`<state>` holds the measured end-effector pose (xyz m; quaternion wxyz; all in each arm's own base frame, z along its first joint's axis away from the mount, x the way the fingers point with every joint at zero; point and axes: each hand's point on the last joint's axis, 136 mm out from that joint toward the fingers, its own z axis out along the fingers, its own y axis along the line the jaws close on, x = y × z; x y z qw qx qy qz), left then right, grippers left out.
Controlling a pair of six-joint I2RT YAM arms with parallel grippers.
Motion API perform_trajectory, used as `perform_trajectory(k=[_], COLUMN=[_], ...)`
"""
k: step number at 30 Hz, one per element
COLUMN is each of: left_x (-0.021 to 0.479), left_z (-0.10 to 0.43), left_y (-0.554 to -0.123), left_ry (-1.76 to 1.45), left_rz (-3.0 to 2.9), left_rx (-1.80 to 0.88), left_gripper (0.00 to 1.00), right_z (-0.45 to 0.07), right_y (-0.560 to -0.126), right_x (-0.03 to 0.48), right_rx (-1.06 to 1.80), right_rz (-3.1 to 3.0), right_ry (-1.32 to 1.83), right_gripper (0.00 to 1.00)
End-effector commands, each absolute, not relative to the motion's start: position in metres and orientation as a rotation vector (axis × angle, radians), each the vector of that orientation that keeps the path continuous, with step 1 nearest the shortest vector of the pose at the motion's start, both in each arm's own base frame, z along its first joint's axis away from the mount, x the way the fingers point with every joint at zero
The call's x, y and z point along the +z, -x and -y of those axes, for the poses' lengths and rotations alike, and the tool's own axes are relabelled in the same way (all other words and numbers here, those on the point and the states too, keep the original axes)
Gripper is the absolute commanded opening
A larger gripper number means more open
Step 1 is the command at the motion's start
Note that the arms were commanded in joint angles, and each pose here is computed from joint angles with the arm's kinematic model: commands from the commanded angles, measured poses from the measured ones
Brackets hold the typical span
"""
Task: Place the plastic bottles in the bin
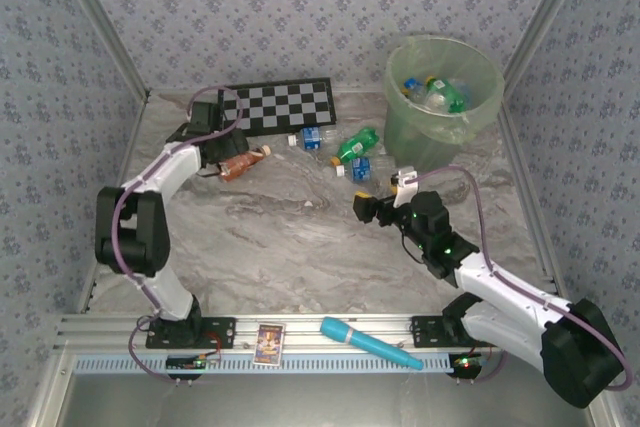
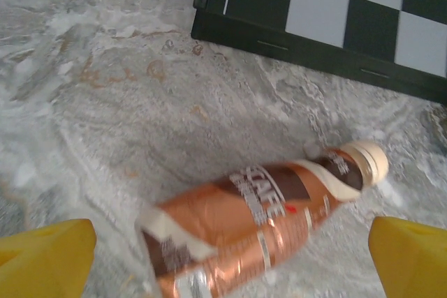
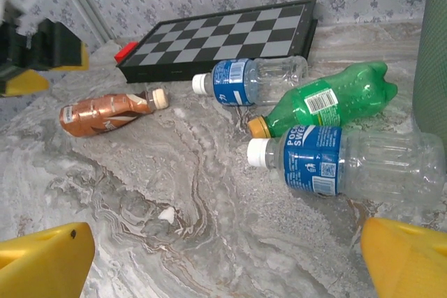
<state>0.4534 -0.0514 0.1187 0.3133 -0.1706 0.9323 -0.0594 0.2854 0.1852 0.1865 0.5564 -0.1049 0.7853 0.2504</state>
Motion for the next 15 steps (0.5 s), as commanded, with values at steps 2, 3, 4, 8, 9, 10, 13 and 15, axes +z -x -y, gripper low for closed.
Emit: perform_trajectory(k=[2, 3, 4, 8, 9, 10, 13, 15], left_x=[0.108, 0.102, 0.098, 0.081, 0.078, 0.076, 0.073, 0.073], left_z=[0.066, 0.071, 0.072, 0.08, 0.082, 0.083, 0.09, 0.095], left_y=[-0.477, -0.48, -0.479, -0.469, -0.464, -0.46, -0.446, -0.44], left_ry=[0.399, 0.377, 0.371, 0.351, 0.342, 0.333, 0.311, 0.293], left_rz=[-2.498, -2.513, -2.528, -2.576, -2.586, -2.59, -2.6, -2.603], left_rx=[-0.321, -0.345, -0.356, -0.41, -0.42, -0.431, -0.485, -0.494], left_gripper=[1.0, 1.0, 1.0, 1.0, 1.0, 1.0, 0.94, 0.93], right_z=[-0.183, -0.184, -0.184, -0.184, -0.183, -0.183, -0.183, -0.183], right_y=[-0.286, -0.286, -0.286, -0.286, -0.287, -0.287, -0.287, -0.288], right_x=[0.199, 0.198, 0.199, 0.197, 0.197, 0.197, 0.196, 0.194], right_rx=[0.597, 0.597, 0.598, 0.595, 0.593, 0.593, 0.592, 0.592], right_rz=[-1.809, -1.811, -1.81, -1.816, -1.817, -1.818, -1.825, -1.83], right_ry=[0.223, 0.223, 0.224, 0.226, 0.222, 0.219, 0.217, 0.212], right_gripper=[1.0, 1.0, 0.99, 1.0, 1.0, 1.0, 0.99, 1.0])
